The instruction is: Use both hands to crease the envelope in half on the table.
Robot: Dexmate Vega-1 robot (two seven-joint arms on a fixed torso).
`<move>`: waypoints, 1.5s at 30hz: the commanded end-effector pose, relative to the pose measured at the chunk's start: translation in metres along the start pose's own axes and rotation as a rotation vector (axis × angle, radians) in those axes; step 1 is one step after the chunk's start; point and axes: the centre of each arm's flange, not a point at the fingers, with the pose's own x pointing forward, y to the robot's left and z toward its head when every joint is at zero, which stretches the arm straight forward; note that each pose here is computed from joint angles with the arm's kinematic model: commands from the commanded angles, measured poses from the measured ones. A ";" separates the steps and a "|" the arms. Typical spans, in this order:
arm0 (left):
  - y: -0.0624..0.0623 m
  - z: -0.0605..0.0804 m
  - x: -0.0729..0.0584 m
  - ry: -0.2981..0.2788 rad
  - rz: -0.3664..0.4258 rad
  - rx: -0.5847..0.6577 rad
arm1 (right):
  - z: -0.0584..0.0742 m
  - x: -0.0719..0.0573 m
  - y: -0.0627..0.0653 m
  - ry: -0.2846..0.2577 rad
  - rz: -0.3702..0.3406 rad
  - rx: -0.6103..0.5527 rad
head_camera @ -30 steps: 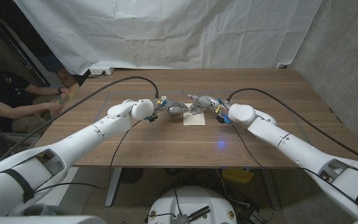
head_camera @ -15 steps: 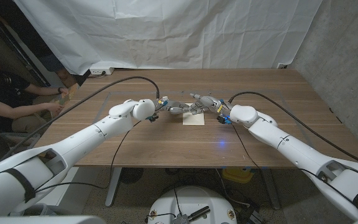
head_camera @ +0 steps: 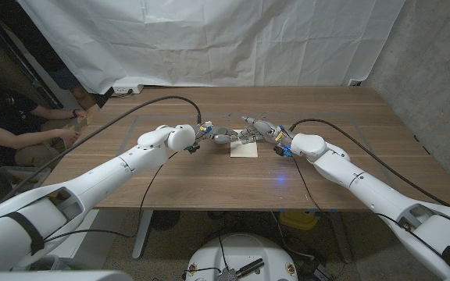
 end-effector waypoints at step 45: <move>0.002 0.000 0.005 -0.009 -0.001 -0.006 | 0.039 -0.002 -0.012 0.156 -0.026 -0.469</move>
